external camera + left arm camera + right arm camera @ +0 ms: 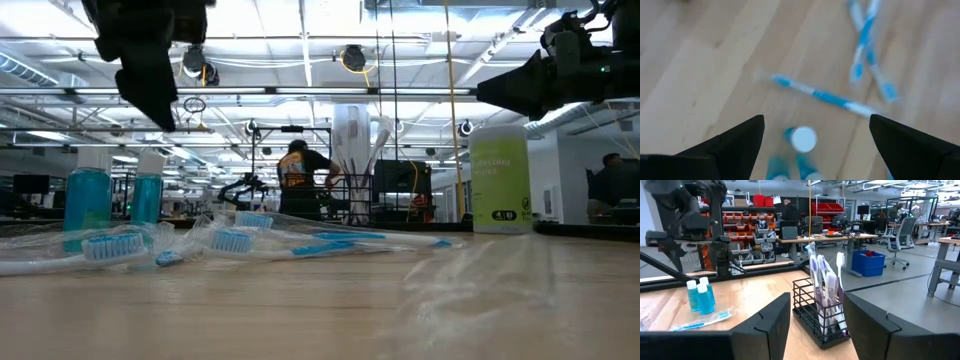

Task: Pick & Place toothbrushing station
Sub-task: Put the blue mouthwash into the middle compartment of the wire organizer

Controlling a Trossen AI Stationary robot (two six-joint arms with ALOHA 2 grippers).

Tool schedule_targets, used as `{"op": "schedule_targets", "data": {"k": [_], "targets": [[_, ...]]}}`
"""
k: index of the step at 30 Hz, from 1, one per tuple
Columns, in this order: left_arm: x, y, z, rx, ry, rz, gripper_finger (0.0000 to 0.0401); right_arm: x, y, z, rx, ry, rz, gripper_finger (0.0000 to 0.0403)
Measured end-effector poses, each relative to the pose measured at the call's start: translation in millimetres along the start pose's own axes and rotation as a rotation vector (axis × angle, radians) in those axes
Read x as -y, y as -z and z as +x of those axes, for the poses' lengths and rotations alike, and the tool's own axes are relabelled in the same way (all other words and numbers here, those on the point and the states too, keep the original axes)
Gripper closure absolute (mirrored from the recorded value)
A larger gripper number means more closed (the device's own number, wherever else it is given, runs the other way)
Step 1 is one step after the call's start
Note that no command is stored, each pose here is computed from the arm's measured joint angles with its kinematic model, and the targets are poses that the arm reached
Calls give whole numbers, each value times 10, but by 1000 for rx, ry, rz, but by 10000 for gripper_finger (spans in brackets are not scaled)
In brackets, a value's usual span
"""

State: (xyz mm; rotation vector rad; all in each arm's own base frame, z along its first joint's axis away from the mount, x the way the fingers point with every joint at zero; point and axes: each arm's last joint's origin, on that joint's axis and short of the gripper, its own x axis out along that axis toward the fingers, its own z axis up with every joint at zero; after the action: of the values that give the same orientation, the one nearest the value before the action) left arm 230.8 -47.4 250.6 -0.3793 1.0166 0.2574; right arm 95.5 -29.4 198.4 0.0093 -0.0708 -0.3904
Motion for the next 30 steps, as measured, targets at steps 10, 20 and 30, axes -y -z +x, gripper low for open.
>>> {"op": "schedule_targets", "data": {"k": [10, 20, 30], "targets": [[74, 46, 480, -229, -92, -226, 34, 0, -1, 0, 0, 0, 0, 232], [-13, -37, 581, -210, -128, -454, 34, 0, -1, 0, 0, 0, 0, 232], [-5, -54, 586, -235, -68, -353, 34, 0, -1, 0, 0, 0, 0, 232]]}}
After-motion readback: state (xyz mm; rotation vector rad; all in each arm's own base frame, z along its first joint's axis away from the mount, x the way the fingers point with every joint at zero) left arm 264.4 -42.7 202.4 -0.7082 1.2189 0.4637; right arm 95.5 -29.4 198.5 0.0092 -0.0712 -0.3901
